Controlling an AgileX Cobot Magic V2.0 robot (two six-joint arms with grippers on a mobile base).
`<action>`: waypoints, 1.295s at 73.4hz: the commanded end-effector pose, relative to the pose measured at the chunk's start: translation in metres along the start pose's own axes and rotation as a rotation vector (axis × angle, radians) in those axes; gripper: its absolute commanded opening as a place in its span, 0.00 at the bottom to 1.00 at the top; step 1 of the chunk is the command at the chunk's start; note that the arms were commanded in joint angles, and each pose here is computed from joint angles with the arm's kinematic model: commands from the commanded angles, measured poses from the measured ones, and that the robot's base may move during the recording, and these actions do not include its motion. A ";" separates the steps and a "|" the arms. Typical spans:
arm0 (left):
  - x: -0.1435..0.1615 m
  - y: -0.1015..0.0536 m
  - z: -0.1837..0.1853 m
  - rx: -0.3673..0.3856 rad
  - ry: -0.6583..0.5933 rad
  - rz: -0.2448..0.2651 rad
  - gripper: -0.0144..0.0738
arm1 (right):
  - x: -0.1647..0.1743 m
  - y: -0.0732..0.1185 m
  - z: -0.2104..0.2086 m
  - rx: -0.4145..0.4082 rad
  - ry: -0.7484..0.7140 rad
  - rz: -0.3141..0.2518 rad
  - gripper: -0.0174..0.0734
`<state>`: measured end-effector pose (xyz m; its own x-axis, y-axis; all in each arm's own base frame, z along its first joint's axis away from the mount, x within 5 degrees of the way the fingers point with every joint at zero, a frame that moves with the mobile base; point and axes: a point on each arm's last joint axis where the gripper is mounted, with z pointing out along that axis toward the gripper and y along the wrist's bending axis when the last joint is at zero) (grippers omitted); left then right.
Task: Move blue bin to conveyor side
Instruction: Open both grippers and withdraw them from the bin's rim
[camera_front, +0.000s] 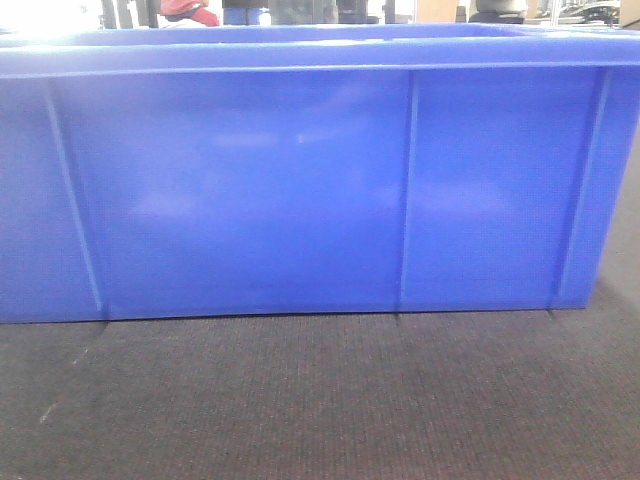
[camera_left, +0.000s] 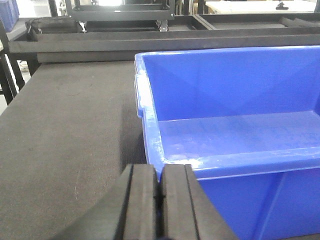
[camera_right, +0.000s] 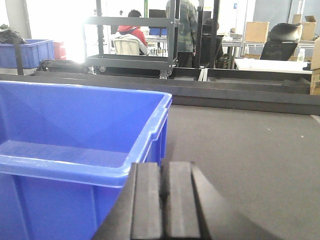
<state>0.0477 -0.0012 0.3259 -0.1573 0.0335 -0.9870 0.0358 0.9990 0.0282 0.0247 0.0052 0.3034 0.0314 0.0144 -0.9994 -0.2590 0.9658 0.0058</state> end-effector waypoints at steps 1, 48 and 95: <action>-0.002 0.000 -0.001 0.005 -0.027 0.003 0.14 | -0.003 0.000 -0.001 0.003 -0.033 -0.017 0.10; 0.000 -0.001 -0.001 0.011 -0.022 -0.011 0.13 | -0.003 0.000 -0.001 0.003 -0.033 -0.017 0.10; 0.117 -0.001 0.028 -0.051 -0.169 -0.022 0.13 | -0.003 0.000 -0.001 0.003 -0.035 -0.017 0.10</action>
<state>0.0566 0.0007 0.2026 -0.0428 0.0141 -0.9990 -0.0117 0.9998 0.0146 0.0247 0.0051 0.3038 0.0358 0.0141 -0.9993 -0.2586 0.9660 0.0043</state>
